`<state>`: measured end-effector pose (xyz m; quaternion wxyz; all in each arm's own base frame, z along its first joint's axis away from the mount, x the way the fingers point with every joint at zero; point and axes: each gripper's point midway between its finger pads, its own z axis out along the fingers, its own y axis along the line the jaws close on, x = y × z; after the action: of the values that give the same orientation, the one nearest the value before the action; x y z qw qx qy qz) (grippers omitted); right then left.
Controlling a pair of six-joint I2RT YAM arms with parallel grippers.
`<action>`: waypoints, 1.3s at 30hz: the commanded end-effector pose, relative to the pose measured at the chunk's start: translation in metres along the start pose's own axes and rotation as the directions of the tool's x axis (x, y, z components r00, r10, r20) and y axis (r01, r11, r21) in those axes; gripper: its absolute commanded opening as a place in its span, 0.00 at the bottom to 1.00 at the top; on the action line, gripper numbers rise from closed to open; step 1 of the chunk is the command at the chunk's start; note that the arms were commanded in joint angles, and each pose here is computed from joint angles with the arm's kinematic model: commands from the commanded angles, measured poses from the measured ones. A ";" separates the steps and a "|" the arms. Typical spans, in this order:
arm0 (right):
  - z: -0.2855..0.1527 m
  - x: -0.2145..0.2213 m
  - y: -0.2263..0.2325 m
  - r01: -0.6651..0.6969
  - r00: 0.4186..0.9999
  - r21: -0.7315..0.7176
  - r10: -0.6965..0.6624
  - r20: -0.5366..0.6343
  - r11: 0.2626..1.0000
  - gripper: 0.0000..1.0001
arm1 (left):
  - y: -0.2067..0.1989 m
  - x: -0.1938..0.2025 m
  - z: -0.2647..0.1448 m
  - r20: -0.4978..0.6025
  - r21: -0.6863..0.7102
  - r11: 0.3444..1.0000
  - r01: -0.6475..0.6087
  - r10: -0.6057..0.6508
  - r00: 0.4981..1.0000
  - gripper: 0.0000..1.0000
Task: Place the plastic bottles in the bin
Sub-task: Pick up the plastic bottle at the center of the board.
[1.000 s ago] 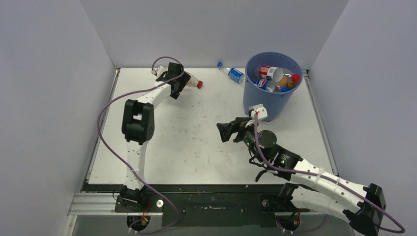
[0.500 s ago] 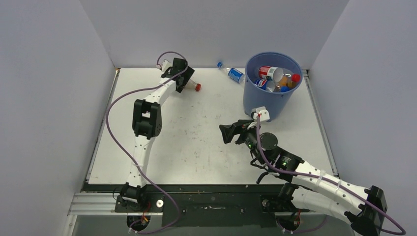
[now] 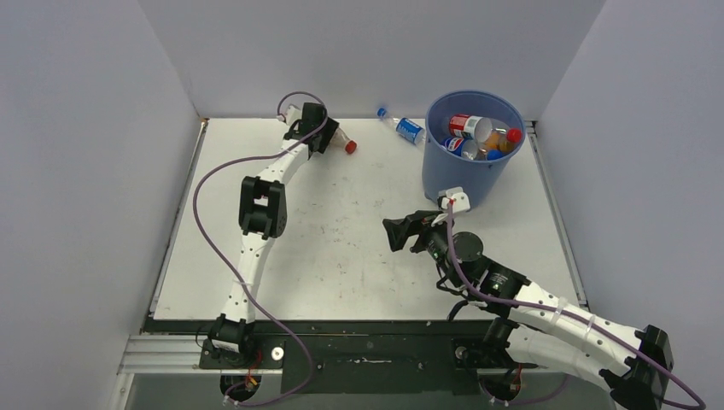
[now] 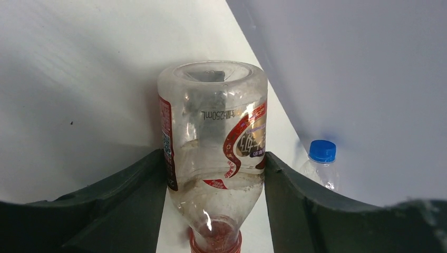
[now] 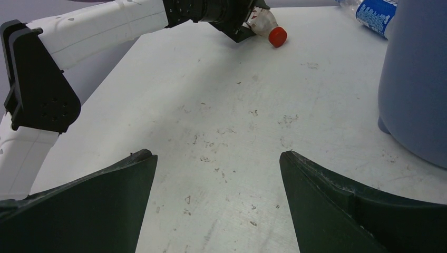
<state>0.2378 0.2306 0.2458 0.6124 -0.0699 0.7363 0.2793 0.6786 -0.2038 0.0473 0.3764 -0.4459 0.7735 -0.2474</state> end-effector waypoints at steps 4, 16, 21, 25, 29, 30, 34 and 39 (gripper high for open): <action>0.003 -0.003 0.002 0.009 1.000 0.005 -0.009 0.012 1.000 0.90 | 0.022 0.009 0.001 -0.062 -0.002 0.999 -0.032 0.032 0.998 0.11; -0.004 -0.042 0.026 0.084 0.996 -0.072 -0.083 0.010 0.994 0.90 | -0.086 -0.041 -0.228 -0.091 0.500 0.865 0.049 -0.004 0.996 0.00; -0.005 -0.060 0.035 0.086 0.995 -0.103 -0.080 0.062 0.991 0.90 | -0.074 -0.014 -0.333 -0.181 0.628 0.767 0.132 -0.021 0.983 0.00; -0.009 -0.077 0.057 0.026 0.993 -0.205 -0.001 0.122 0.978 0.90 | -0.055 0.012 -0.402 -0.208 0.692 0.701 0.172 -0.035 0.978 0.00; -0.019 -0.090 0.085 -0.077 0.974 -0.348 0.146 0.175 0.934 0.90 | -0.028 0.034 -0.437 -0.205 0.695 0.692 0.195 -0.069 0.976 0.00; -0.020 -0.091 0.088 -0.091 0.968 -0.364 0.168 0.184 0.927 0.90 | -0.025 0.033 -0.446 -0.196 0.699 0.687 0.202 -0.088 0.977 0.00; -0.015 -0.086 0.102 -0.090 0.971 -0.377 0.165 0.174 0.922 0.90 | -0.022 0.029 -0.474 -0.195 0.721 0.655 0.227 -0.123 0.973 0.00; -0.004 -0.075 0.123 -0.087 0.980 -0.391 0.149 0.130 0.916 0.90 | -0.025 0.021 -0.490 -0.170 0.742 0.634 0.217 -0.135 0.976 0.00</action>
<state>0.2018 0.2954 0.3307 0.6206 -0.1254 0.6451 0.4278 0.2938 -0.2254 0.3144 0.4302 -0.2978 0.6151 -0.5897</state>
